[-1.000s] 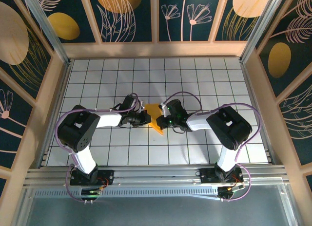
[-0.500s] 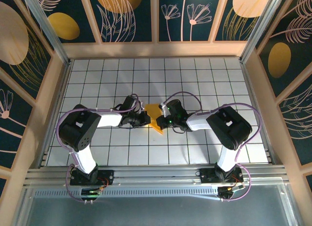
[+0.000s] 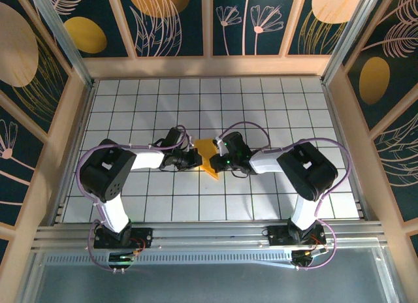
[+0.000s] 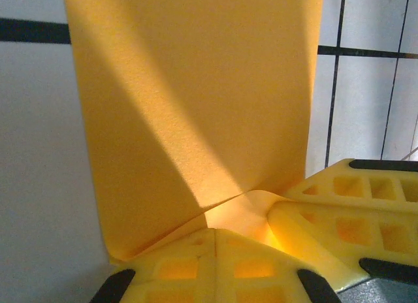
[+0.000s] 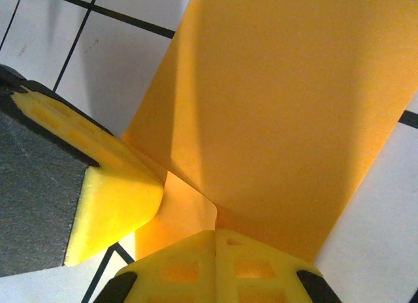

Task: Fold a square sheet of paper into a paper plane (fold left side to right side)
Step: Third fold the triangle at the center of the table.

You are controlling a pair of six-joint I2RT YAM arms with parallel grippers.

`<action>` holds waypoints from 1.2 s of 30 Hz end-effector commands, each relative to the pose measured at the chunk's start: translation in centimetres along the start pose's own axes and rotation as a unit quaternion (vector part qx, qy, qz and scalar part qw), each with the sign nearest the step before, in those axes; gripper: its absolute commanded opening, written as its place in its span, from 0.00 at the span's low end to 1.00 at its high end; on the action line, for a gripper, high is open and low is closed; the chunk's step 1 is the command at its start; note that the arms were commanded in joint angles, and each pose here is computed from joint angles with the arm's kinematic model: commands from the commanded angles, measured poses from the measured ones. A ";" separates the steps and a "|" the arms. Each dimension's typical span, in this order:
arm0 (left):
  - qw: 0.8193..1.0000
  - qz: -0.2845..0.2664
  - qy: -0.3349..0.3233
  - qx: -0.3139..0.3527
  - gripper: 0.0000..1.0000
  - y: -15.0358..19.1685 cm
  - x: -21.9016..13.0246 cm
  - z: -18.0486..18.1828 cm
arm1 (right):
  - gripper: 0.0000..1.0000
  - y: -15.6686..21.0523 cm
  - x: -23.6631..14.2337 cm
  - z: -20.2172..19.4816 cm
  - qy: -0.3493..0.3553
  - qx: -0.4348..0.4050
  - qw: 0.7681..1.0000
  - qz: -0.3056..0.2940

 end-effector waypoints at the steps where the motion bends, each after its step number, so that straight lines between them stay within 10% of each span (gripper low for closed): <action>1: 0.996 0.020 -0.085 -0.024 0.00 1.3 1.1 3.3 | 0.07 -1.9 -1.5 0.2 0.000 0.017 1.000 -0.017; 13: 0.996 0.019 -0.086 -0.025 0.00 1.4 1.1 3.4 | 0.26 -3.1 -5.4 -0.2 0.019 0.051 0.998 -0.029; 22: 0.996 0.015 -0.086 -0.025 0.00 1.2 1.0 3.2 | 0.00 -0.8 -5.3 2.3 -0.120 0.139 0.981 0.065; 36: 0.996 0.015 -0.086 -0.025 0.00 1.1 1.1 3.2 | 0.00 1.9 -2.2 2.2 -0.123 0.166 0.971 0.120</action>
Point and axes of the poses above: each hand's point on the last joint's axis, 136 mm out from that joint toward the fingers, its own x axis out along the fingers, its own z axis along the line the jaws close on, y = z × x, the point moved 8 cm from there along -x, back along the fingers, and after that the axes turned 2 degrees about -x, right-handed, at the moved point
